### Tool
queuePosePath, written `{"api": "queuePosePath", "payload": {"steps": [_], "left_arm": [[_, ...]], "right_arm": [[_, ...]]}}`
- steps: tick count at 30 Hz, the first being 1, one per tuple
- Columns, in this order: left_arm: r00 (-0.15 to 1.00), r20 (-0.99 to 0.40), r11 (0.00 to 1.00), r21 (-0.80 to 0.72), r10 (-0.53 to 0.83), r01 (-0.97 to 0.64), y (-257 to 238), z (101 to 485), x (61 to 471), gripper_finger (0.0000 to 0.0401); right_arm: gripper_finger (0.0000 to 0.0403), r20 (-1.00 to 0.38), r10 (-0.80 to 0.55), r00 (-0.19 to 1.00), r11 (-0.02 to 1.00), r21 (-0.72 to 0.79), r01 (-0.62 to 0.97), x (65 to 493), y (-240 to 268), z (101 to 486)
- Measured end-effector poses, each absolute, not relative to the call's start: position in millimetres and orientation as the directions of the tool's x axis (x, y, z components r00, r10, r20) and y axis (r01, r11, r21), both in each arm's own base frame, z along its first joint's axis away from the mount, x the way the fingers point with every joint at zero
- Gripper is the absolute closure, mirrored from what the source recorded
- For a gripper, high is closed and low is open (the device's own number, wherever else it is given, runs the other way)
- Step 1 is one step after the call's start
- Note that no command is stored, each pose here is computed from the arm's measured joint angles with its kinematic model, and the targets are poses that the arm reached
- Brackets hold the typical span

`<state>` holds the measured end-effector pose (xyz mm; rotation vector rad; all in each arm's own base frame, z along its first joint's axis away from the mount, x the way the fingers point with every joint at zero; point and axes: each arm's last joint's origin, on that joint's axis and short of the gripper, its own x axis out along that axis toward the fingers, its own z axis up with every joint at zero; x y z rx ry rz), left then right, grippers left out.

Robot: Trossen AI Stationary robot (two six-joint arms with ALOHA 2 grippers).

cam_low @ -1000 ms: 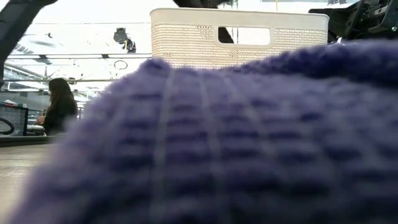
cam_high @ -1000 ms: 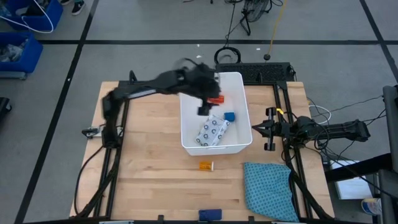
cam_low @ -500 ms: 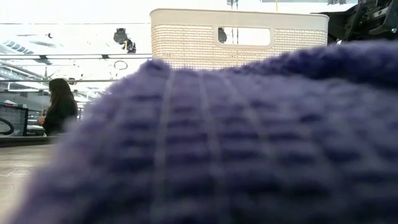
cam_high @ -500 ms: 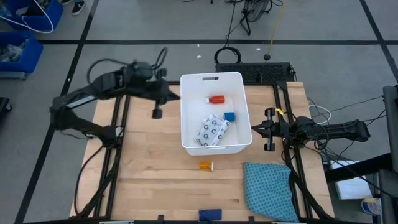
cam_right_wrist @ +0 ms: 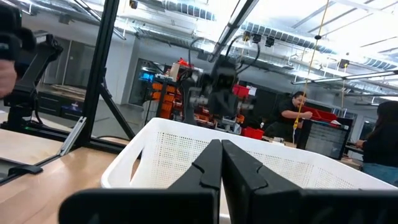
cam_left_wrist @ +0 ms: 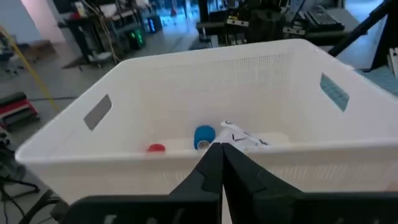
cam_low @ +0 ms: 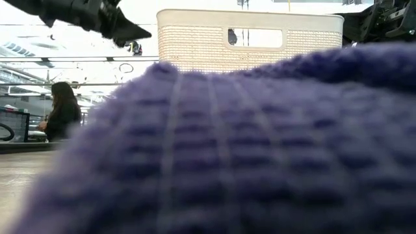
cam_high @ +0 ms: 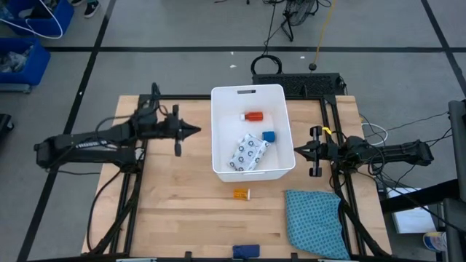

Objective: Pick & place medical supplies in basket/bin
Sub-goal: Put the rolled dark blue bandage into the white container

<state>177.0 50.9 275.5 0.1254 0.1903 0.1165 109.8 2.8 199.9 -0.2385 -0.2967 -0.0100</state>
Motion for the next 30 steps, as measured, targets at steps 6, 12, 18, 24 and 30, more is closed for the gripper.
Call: {"api": "queuePosePath", "payload": {"steps": [6,12,18,24,30], "left_arm": [[0.989,-0.064,0.989,0.077,0.13,-0.125,47.1,240.7,166.0,0.0398],[0.992,0.012,0.987,0.103,0.125,-0.126,43.1,202.2,156.1,0.0399],[0.988,0.091,0.988,0.085,0.122,-0.13,38.9,178.5,142.9,0.0399],[0.988,0.087,0.986,0.092,0.13,-0.138,38.1,170.8,139.2,0.04],[0.987,0.094,0.985,0.094,0.133,-0.141,38.1,171.5,139.1,0.04]], "right_arm": [[0.0403,0.291,0.025,0.956,0.971,-0.234,0.046,109.8,2.8,199.9],[0.0403,0.29,0.025,0.957,0.971,-0.234,0.046,109.8,2.8,199.8],[0.0403,0.284,0.025,0.959,0.971,-0.235,0.045,110.0,2.8,199.2],[0.0403,0.283,0.022,0.959,0.971,-0.234,0.047,110.0,2.8,199.1],[0.0403,0.282,0.022,0.959,0.971,-0.234,0.047,110.0,2.8,199.1]]}}
